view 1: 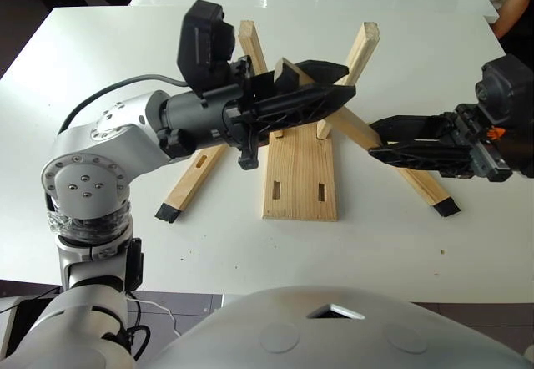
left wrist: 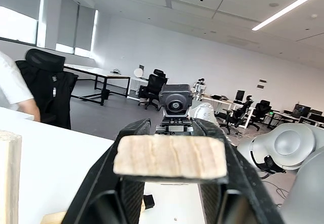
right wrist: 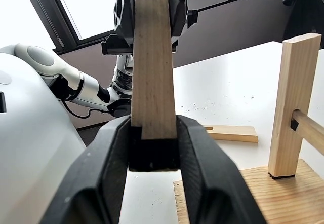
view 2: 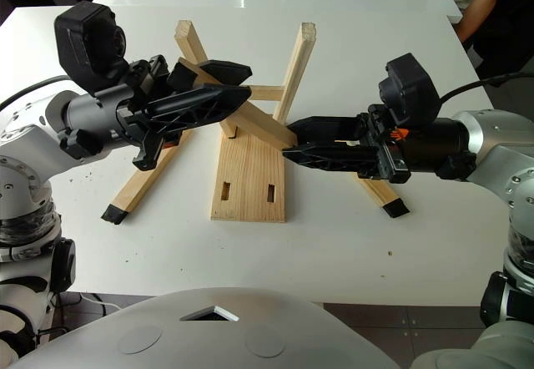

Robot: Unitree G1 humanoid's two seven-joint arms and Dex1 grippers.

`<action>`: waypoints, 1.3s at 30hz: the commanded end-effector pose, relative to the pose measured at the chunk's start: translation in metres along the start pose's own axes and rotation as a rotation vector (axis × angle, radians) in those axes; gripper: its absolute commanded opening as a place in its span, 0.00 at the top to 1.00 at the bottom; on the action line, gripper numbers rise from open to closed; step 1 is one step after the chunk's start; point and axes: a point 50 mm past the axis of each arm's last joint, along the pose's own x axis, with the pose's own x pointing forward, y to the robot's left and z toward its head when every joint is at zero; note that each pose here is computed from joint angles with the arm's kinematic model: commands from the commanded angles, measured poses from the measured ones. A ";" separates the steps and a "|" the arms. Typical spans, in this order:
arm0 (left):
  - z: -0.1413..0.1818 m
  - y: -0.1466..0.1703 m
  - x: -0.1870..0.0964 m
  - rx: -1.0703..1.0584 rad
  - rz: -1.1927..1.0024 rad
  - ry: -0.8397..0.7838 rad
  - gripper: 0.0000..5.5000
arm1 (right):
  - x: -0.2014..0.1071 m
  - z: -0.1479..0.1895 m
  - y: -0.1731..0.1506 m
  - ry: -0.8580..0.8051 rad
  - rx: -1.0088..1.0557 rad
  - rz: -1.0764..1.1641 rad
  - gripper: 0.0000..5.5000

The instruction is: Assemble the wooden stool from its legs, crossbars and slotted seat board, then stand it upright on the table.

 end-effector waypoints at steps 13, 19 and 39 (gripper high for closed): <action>0.002 0.008 -0.019 0.038 0.080 0.123 0.76 | -0.002 -0.042 -0.020 0.214 -0.065 -0.260 0.57; 0.020 0.015 -0.069 0.183 0.239 0.348 0.76 | -0.019 -0.072 -0.015 0.273 -0.053 -0.396 0.54; -0.013 0.061 -0.223 0.477 0.435 0.997 0.76 | -0.022 -0.100 0.007 0.257 -0.068 -0.576 0.54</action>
